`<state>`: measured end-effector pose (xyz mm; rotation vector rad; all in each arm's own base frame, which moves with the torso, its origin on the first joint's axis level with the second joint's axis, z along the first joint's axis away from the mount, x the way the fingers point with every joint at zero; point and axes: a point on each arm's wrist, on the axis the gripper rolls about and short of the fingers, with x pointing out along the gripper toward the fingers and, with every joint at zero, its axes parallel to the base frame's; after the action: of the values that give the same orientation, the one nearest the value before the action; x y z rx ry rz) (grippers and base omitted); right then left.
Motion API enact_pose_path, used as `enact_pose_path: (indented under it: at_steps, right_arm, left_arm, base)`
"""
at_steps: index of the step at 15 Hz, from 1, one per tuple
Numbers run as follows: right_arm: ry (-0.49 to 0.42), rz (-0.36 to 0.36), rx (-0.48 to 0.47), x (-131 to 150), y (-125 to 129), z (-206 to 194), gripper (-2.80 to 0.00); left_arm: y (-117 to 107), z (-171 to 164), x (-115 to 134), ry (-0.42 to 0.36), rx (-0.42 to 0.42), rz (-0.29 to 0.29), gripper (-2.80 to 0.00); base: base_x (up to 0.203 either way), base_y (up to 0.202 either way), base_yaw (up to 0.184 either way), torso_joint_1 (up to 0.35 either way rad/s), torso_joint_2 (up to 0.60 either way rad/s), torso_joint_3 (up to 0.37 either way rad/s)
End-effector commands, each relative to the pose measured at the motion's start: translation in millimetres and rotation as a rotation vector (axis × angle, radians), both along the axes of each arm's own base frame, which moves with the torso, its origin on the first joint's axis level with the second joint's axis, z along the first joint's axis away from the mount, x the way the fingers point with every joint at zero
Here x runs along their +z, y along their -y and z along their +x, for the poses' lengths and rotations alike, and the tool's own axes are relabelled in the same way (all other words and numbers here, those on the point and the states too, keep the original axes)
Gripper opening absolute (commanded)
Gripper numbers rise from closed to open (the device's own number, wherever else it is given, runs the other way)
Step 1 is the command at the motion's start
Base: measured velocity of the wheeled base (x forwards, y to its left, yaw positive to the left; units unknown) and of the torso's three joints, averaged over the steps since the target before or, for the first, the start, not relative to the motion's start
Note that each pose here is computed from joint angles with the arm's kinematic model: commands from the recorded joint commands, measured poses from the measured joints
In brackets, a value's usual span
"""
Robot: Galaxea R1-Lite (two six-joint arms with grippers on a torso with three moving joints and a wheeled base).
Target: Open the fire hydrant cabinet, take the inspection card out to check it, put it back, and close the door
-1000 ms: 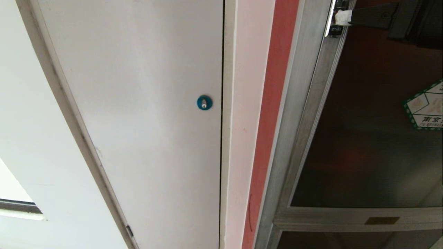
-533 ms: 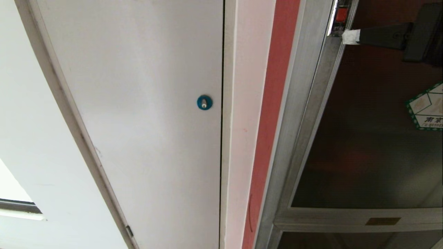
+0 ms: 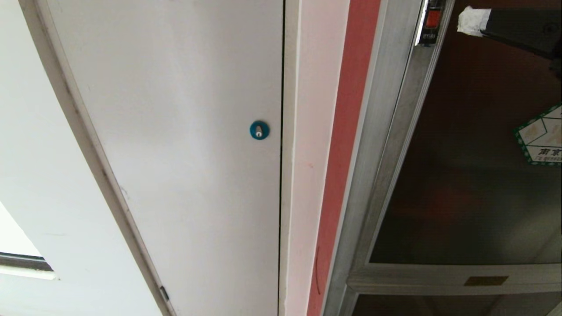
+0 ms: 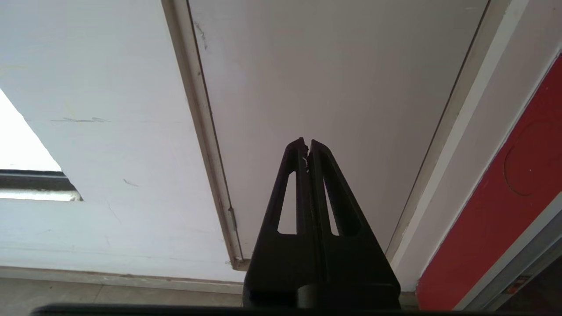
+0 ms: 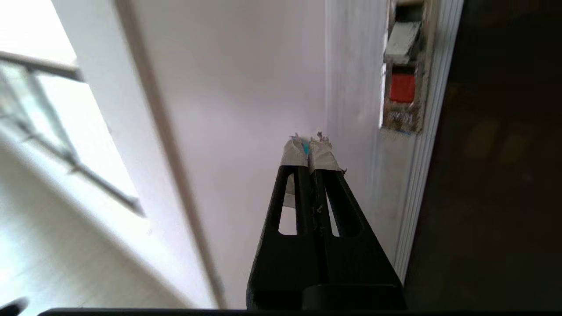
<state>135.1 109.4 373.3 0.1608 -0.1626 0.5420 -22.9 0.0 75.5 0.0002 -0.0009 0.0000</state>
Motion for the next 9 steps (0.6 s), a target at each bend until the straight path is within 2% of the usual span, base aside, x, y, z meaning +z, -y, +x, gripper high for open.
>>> enact_pose_path:
  at_steps: [1,5,6,9]
  right_arm:
    - [0.045,0.022,-0.085,-3,-8,-1,-2.8]
    - [0.154,-0.024,-0.25,-22,-22,14,-2.8]
    - [0.173,-0.027,-0.279,-25,-25,17,0.0]
    - [0.207,-0.01,-0.318,-30,-33,26,0.0]
  left_arm:
    - [0,0,0,-0.001,0.0,0.0,-2.8]
    - [0,0,0,-0.001,0.0,0.0,-2.8]
    - [0,0,0,0.0,0.0,0.0,-2.8]
    - [0,0,0,-0.001,0.0,0.0,-2.8]
  base:
    - [0.0,0.0,0.0,0.0,0.0,0.0]
    - [0.0,0.0,0.0,0.0,0.0,0.0]
    - [0.0,0.0,0.0,0.0,0.0,0.0]
    - [0.0,0.0,0.0,0.0,0.0,0.0]
